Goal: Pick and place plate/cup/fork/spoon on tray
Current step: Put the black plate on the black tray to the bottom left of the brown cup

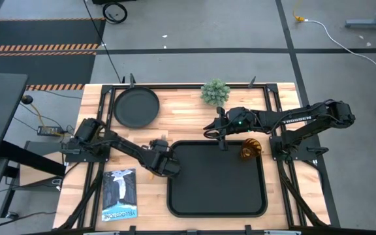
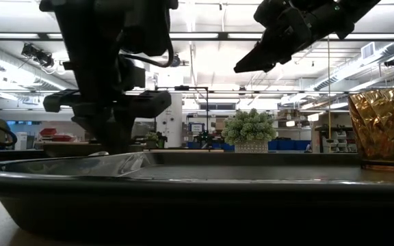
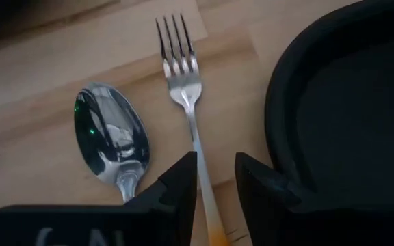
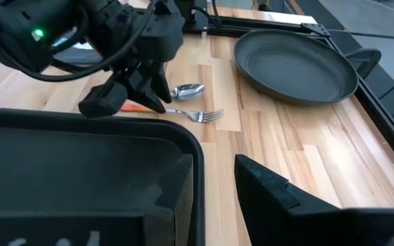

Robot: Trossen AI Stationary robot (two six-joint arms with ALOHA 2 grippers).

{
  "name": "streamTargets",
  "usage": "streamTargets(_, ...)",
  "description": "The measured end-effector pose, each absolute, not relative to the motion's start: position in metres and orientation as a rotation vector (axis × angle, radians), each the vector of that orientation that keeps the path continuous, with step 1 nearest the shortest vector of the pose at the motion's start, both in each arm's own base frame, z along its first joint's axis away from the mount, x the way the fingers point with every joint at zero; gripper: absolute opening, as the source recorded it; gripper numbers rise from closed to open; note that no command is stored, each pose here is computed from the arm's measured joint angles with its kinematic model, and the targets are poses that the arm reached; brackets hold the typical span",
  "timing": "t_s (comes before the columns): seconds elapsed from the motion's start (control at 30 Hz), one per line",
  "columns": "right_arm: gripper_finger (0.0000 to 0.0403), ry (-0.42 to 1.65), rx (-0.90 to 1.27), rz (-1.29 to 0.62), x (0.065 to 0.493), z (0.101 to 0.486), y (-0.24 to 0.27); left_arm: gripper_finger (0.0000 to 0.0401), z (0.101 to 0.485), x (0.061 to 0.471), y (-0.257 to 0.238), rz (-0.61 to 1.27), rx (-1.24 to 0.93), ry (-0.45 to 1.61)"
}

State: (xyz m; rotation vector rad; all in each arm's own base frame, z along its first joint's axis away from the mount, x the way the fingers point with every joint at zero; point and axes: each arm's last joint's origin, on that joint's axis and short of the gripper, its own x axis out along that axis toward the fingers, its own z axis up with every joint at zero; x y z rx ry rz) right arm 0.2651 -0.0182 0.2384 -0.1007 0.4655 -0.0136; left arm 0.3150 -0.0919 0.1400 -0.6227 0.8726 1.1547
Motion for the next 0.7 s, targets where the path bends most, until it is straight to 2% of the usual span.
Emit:
streamTargets(0.33,0.0116,0.465,-0.102,-0.009,0.265,0.238,-0.017,0.0110,0.155,0.307,-0.085,1.124,-0.506,0.950)
streamTargets(0.57,0.0116,0.460,-0.108,-0.008,0.265,0.239,-0.017,0.0106,0.188,0.278,-0.068,1.222,-0.331,1.018)
streamTargets(0.7,0.0116,0.451,-0.111,-0.009,0.266,0.240,-0.017,0.0085,0.205,0.259,-0.054,1.214,-0.280,0.988)
